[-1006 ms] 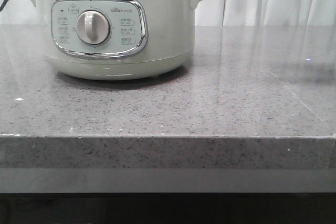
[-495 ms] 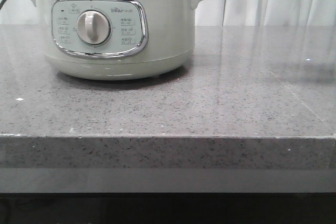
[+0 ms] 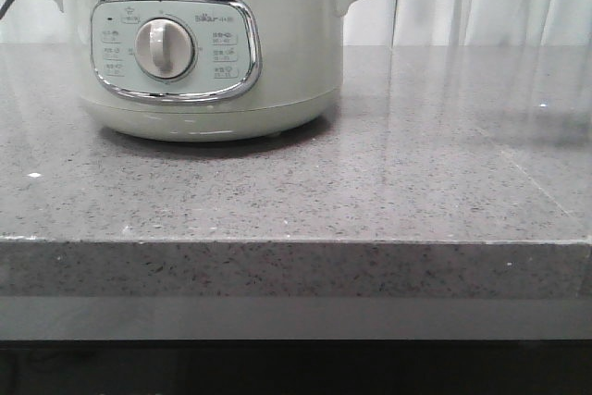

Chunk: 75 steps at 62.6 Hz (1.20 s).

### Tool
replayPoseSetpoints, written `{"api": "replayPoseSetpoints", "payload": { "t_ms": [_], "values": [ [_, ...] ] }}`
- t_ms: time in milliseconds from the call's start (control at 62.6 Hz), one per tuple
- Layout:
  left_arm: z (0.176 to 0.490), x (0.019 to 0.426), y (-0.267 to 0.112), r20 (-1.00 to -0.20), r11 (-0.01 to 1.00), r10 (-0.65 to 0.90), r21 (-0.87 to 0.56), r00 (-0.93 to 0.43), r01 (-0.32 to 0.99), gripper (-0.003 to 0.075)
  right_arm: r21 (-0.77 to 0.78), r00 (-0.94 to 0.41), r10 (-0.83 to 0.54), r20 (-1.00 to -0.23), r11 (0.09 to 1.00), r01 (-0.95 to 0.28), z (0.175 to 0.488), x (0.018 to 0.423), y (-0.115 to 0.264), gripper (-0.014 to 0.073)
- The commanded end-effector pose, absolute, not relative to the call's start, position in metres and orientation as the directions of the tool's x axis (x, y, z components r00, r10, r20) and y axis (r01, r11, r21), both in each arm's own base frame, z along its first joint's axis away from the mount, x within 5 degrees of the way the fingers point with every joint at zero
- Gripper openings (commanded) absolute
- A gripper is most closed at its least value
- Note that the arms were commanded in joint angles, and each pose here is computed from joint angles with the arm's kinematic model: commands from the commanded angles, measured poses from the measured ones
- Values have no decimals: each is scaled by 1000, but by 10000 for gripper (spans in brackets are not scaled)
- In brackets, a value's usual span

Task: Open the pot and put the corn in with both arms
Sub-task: 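Lower the glass lid back onto the cooker with the left gripper, then release the lid knob and raise the left gripper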

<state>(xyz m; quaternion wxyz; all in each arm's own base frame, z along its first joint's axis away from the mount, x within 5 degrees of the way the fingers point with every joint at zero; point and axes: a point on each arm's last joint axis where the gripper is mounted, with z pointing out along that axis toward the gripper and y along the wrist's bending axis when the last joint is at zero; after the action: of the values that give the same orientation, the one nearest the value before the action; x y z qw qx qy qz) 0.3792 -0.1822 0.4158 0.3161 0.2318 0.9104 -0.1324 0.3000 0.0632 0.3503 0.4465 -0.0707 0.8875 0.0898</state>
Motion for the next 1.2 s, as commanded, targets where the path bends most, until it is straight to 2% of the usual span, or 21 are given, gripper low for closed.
{"api": "replayPoseSetpoints", "payload": {
  "t_ms": [0,192,383,559,655,1022,1118,1182],
  "values": [
    [458,361,-178,-761,853,276,-88,-587,515,356,82,-479,-28,-877,975,-208,376,296,60,-121],
    [458,361,-178,-759,853,277,-88,-589,515,412,82,-479,-28,-877,975,-208,376,296,60,-121],
    [458,360,-178,-756,848,275,-100,-594,520,417,82,-479,-28,-878,975,-208,376,296,60,-121],
    [458,360,-179,-760,846,270,-106,-591,522,507,82,-479,-28,-878,975,-208,376,296,60,-121],
    [458,360,-179,-760,846,270,-106,-591,522,526,82,-479,-28,-877,975,-208,376,296,60,-121],
    [478,348,-173,-805,842,236,-111,-544,529,517,82,-480,-29,-877,975,-208,376,296,60,-121],
    [482,346,-170,-813,849,240,-90,-531,521,465,82,-480,-29,-877,975,-208,376,296,60,-121],
    [484,344,-169,-816,850,239,-86,-527,519,403,82,-481,-29,-876,975,-208,376,296,60,-121]
  ]
}}
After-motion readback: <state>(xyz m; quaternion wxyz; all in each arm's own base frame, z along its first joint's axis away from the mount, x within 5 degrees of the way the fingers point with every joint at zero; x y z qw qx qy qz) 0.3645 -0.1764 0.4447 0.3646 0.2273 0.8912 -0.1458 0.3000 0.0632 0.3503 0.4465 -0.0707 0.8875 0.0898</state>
